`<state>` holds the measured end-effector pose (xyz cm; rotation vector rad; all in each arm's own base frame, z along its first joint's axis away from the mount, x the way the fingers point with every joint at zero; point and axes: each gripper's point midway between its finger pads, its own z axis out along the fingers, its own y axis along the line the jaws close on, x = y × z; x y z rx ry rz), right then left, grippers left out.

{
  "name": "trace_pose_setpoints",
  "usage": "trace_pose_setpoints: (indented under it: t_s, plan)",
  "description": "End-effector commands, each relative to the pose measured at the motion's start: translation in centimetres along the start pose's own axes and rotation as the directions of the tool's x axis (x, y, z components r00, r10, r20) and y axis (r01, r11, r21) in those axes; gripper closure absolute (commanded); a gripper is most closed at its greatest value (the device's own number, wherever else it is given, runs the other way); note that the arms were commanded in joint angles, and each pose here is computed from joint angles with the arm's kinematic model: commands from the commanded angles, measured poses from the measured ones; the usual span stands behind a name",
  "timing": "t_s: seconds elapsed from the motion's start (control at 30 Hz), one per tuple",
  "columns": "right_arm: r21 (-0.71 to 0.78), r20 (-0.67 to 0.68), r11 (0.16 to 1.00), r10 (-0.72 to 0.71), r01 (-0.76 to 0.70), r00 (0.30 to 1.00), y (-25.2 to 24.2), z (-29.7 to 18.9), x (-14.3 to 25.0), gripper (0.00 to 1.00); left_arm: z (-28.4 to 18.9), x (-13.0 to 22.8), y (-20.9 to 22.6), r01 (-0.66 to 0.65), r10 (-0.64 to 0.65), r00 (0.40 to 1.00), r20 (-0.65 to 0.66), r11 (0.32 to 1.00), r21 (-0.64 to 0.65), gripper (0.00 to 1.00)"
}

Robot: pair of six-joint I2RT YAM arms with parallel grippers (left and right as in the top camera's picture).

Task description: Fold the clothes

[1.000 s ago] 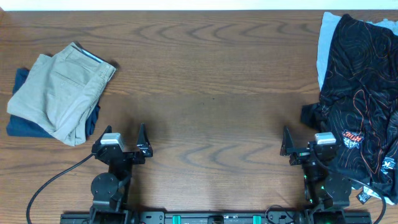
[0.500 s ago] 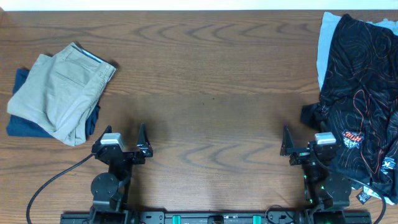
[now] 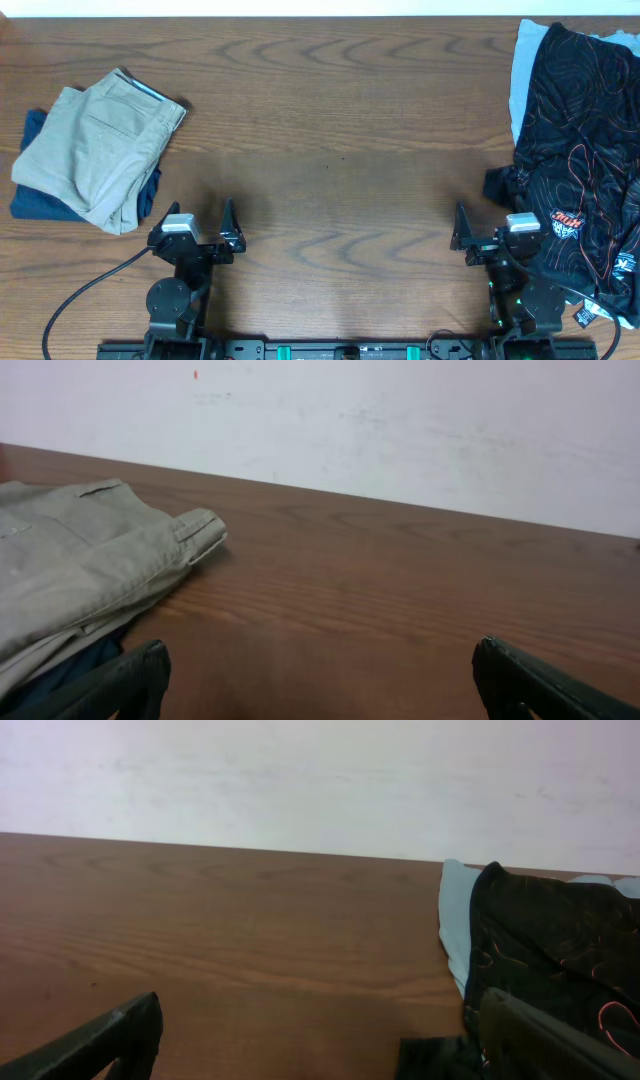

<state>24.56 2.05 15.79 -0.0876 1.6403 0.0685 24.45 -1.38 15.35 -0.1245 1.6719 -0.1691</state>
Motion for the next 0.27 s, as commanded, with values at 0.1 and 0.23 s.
trace_pose_setpoints:
  t_s: [0.1, 0.23]
  plan:
    - [0.014, 0.001, 1.0, -0.01, 0.01, 1.0, -0.37, -0.03, 0.03, 0.01, 0.07, 1.65, 0.54, -0.023, 0.022, 0.998, -0.051, 1.0, -0.02, 0.02]
    - [0.014, 0.001, 1.0, -0.01, 0.01, 1.0, -0.37, -0.03, 0.03, 0.01, 0.07, 1.65, 0.54, -0.023, 0.022, 0.998, -0.051, 1.0, -0.02, 0.02]
